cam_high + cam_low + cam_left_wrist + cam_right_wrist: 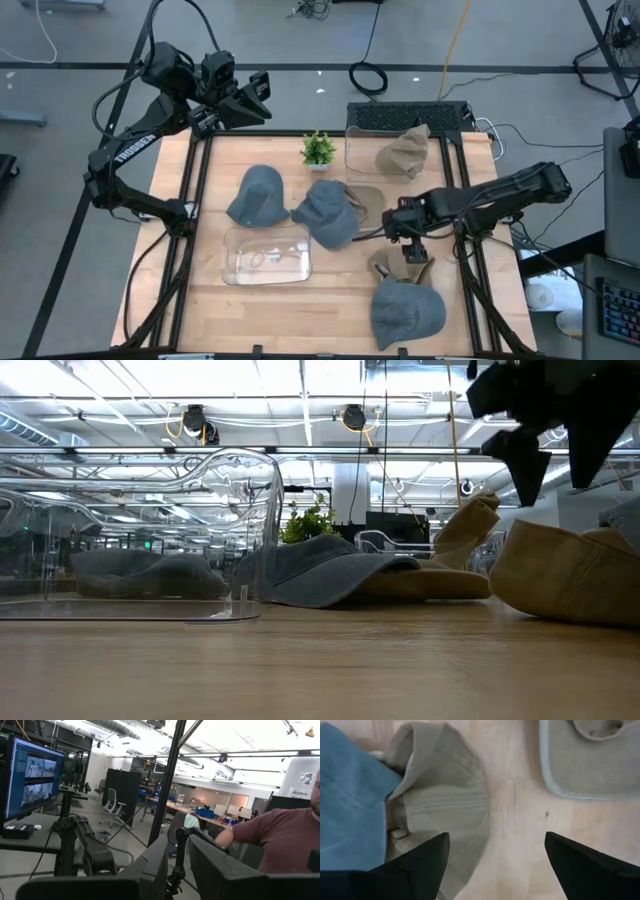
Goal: Pick & Place hat
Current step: Put the bottom brown cap into the top transparent bin
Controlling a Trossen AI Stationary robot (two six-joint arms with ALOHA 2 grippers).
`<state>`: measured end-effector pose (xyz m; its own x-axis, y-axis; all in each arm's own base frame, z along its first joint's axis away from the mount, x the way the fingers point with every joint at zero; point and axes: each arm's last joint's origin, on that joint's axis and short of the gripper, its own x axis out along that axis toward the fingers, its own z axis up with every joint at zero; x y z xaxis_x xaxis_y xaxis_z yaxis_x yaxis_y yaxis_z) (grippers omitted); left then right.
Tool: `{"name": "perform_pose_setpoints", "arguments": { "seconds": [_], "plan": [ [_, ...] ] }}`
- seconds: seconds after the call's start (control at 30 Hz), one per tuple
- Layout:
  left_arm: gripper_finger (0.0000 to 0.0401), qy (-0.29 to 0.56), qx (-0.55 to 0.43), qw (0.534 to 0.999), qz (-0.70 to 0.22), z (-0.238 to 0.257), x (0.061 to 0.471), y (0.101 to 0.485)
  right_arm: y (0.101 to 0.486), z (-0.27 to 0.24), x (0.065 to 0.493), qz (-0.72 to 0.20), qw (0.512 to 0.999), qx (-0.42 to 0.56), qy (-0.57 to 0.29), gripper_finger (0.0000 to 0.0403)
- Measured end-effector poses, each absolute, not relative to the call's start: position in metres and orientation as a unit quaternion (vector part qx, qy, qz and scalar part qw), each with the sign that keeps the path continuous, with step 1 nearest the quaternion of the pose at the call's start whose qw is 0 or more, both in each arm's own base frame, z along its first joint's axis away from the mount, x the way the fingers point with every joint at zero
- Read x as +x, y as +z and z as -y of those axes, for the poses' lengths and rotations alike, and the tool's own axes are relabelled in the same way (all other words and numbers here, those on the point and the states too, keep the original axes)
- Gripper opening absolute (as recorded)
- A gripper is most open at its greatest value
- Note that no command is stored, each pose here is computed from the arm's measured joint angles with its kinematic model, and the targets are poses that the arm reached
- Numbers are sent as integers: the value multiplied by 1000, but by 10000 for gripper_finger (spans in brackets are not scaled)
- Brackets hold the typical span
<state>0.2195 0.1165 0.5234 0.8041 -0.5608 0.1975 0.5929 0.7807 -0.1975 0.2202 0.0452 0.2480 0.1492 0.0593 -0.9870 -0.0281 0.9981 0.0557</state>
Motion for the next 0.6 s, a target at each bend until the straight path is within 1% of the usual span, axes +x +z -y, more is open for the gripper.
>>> {"name": "perform_pose_setpoints", "arguments": {
  "seconds": [0.17, 0.6],
  "plan": [
    [85, -306, -126, 941, 64, -116, 220, 523, 232, -45, 219, -651, 758, 10, 31, 314],
    [85, -306, -118, 942, 66, -116, 220, 523, 202, -49, 218, -627, 778, 6, 42, 314]
  ]
}}
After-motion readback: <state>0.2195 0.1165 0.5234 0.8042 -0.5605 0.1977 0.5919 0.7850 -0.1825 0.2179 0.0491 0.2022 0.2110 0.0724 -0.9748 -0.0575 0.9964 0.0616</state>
